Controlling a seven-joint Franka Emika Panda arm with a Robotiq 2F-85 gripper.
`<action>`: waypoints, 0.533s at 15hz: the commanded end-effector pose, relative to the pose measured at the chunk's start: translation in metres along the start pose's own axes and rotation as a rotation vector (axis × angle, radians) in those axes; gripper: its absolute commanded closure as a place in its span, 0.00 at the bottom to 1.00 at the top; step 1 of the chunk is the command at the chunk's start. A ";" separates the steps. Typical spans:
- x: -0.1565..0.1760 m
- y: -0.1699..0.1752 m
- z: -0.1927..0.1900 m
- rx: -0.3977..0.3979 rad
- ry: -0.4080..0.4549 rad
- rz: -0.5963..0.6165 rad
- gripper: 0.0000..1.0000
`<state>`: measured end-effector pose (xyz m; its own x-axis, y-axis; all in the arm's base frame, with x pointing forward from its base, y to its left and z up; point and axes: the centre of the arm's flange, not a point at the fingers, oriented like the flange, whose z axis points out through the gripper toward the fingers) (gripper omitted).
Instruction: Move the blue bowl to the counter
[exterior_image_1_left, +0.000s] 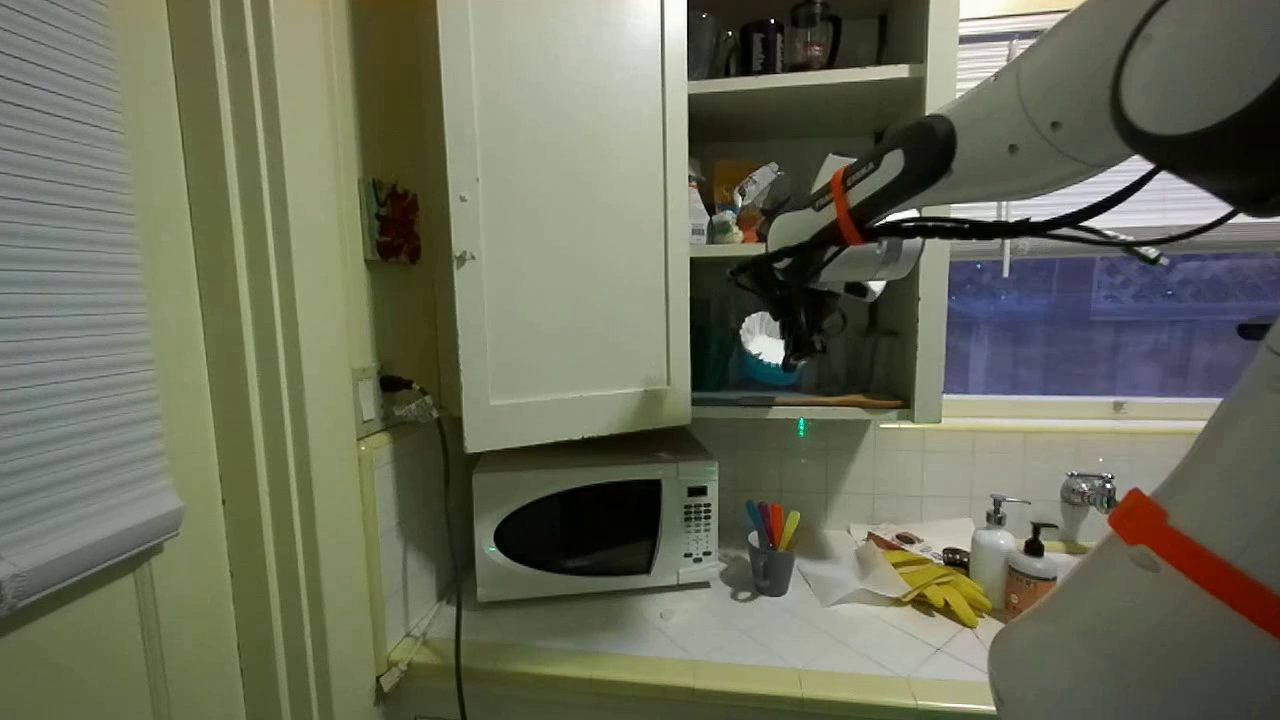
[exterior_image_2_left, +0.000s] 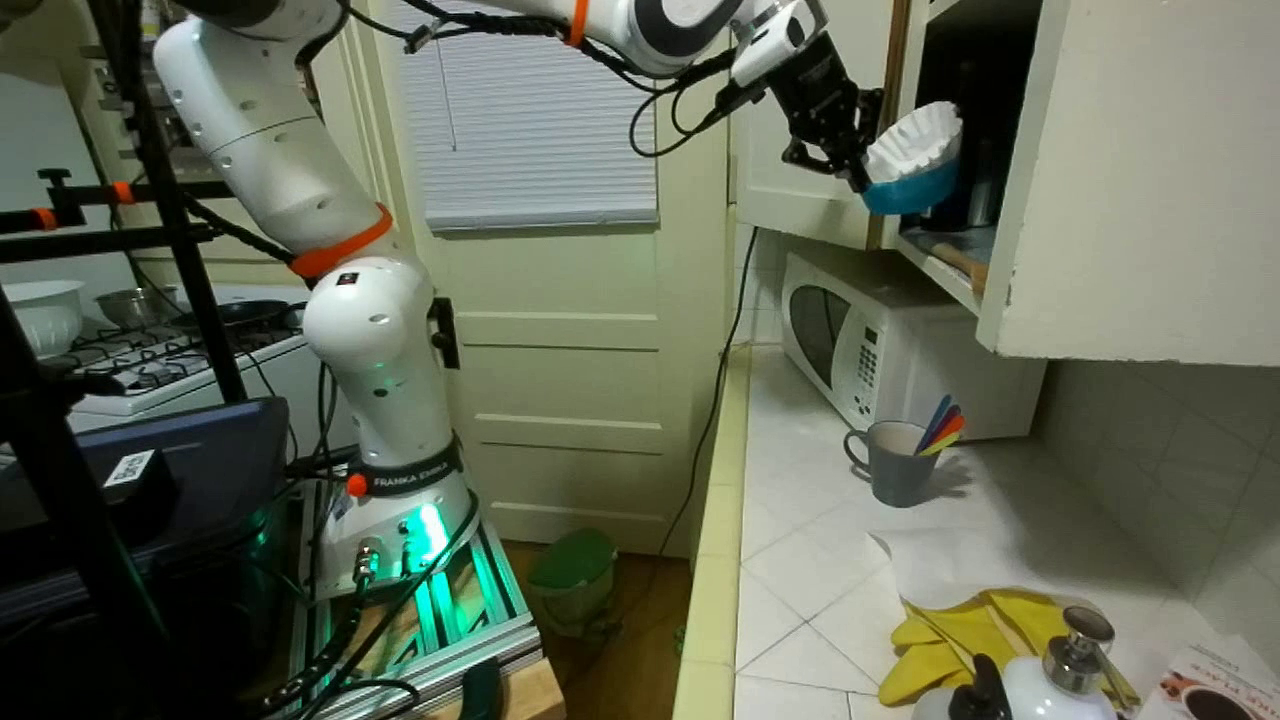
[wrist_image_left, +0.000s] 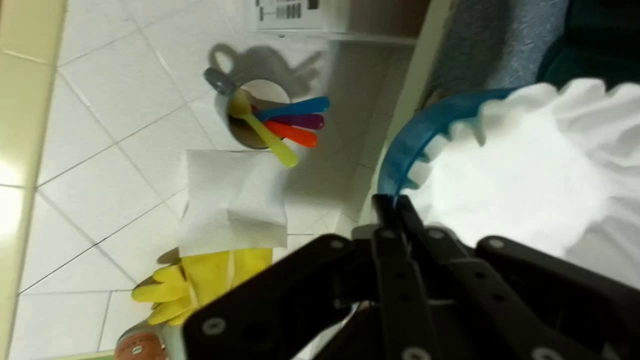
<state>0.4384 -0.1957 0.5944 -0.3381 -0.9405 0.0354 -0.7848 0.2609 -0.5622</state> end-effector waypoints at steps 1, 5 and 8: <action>0.035 0.061 -0.053 -0.099 0.000 -0.008 0.99; 0.020 0.109 -0.070 -0.258 -0.157 -0.155 0.99; 0.002 0.135 -0.055 -0.409 -0.251 -0.190 0.99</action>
<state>0.3183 -0.1708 0.5904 -0.1296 -0.9906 -0.0426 -0.9456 0.1364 -0.2952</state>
